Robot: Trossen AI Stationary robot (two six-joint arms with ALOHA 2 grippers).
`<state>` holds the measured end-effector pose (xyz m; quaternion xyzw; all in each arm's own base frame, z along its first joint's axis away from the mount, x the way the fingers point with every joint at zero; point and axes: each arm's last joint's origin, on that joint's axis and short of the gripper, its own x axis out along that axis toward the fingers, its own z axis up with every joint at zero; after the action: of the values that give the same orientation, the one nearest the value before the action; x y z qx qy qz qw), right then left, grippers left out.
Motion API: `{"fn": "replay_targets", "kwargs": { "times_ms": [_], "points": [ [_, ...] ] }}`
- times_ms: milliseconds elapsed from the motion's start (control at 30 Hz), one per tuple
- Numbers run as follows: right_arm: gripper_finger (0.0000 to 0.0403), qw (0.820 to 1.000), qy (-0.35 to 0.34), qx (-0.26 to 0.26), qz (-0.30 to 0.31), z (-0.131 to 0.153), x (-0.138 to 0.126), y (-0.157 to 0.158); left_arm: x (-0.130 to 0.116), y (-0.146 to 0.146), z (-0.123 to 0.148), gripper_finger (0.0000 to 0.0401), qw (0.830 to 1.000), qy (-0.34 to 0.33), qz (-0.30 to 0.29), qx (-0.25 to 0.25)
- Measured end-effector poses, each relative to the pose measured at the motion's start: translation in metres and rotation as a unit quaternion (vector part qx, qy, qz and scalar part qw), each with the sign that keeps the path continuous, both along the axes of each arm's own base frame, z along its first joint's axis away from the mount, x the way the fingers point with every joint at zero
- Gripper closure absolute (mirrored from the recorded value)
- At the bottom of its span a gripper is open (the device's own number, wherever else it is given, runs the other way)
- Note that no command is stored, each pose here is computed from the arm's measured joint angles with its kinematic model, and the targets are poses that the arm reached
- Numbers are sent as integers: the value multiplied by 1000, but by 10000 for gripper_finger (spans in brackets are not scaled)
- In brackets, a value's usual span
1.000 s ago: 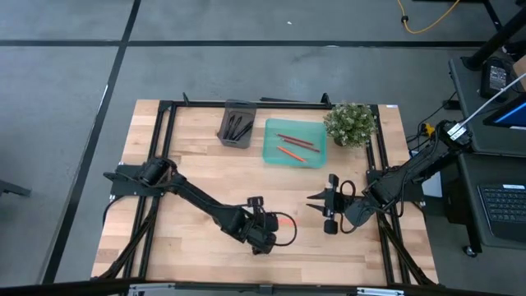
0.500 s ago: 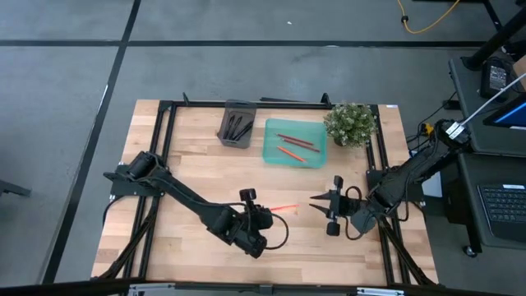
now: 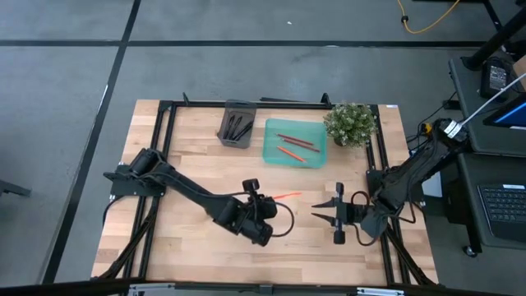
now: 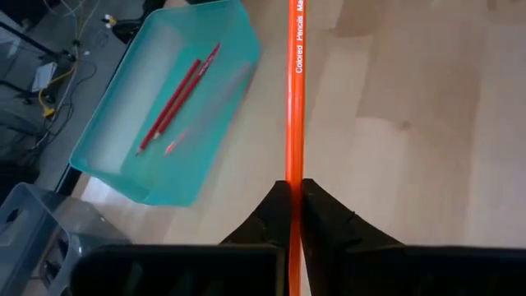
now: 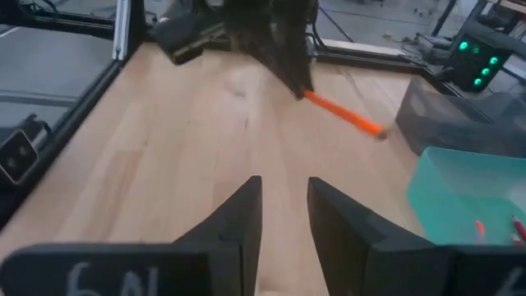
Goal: Sort pens & pencils
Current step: Put the orange pencil into the green bin
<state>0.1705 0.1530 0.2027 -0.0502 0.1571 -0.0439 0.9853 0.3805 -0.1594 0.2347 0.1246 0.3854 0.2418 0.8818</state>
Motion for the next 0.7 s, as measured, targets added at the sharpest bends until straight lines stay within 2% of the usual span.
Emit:
{"fn": "replay_targets", "kwargs": {
  "times_ms": [233, 367, 467, 567, 700],
  "points": [
    [302, 997, -71, 12, 13, -20, -8, -12, 6, 10, 7, 393, 1000, -12, -3, -7],
    [302, 992, -108, 65, 7, -29, -12, -24, 8, 8, 17, 392, 999, -30, -30, -22],
    [302, 990, -110, 84, 28, -34, -13, -31, 8, 8, 19, 393, 998, -30, -43, -23],
    [302, 987, -113, 113, 15, -36, -11, -36, 10, 7, 21, 394, 998, -36, -48, -24],
    [302, 986, -107, 123, 37, -36, -6, -41, 12, 7, 23, 392, 997, -44, -60, -28]
  ]
}}
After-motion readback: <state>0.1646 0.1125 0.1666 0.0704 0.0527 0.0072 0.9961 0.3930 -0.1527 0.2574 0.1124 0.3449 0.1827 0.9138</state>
